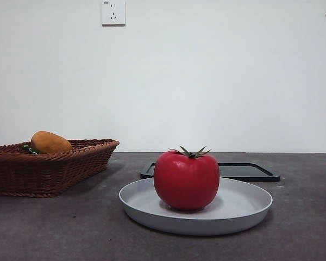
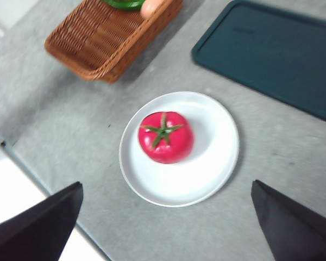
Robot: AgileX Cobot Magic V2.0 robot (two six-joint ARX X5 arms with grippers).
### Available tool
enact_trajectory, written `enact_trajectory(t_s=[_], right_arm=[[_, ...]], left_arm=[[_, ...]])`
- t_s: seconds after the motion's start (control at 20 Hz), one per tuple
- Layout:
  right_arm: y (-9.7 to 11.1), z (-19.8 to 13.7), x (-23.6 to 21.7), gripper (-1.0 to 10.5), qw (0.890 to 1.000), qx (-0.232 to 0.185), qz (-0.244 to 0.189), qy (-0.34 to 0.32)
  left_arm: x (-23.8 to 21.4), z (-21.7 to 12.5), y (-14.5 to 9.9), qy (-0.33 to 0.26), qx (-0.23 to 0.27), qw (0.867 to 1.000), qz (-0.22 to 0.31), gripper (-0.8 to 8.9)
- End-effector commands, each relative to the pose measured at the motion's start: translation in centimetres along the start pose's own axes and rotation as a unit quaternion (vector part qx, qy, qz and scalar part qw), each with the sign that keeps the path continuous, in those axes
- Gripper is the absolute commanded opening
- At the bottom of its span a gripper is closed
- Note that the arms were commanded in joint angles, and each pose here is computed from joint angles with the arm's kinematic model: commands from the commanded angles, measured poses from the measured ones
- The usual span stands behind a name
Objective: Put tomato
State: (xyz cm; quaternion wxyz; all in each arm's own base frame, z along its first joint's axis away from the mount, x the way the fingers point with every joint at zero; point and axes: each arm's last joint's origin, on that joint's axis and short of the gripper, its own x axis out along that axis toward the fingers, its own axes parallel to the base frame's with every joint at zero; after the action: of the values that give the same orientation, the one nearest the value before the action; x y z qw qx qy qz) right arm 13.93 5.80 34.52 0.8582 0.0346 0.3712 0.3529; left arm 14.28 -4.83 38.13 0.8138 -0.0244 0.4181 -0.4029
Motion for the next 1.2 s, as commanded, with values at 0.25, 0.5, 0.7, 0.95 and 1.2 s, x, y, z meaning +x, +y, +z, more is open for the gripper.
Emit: enact_trajectory(t_s=[0.25, 0.5, 0.7, 0.95, 1.2], right_arm=[[-0.1, 2.3, 5.9, 5.0, 0.998, -0.018, 0.04, 0.05], [-0.4, 2.9, 11.6, 5.0, 0.995, -0.037, 0.032, 0.09], [-0.7, 2.9, 15.3, 5.0, 0.993, -0.051, 0.009, 0.104], [-0.5, 2.2, 18.8, 5.0, 0.989, -0.058, 0.02, 0.133], [0.0, 1.4, 21.0, 5.0, 0.986, -0.072, 0.006, 0.15]], left_arm=[[-0.2, 0.5, -0.2, -0.012, 0.019, 1.0, -0.001, 5.32], [-0.2, 0.5, -0.2, -0.012, 0.019, 1.0, -0.001, 5.31], [-0.2, 0.5, -0.2, -0.012, 0.019, 1.0, -0.001, 5.31], [-0.2, 0.5, -0.2, -0.012, 0.019, 1.0, -0.001, 5.31], [-0.2, 0.5, -0.2, -0.012, 0.019, 1.0, -0.001, 5.31]])
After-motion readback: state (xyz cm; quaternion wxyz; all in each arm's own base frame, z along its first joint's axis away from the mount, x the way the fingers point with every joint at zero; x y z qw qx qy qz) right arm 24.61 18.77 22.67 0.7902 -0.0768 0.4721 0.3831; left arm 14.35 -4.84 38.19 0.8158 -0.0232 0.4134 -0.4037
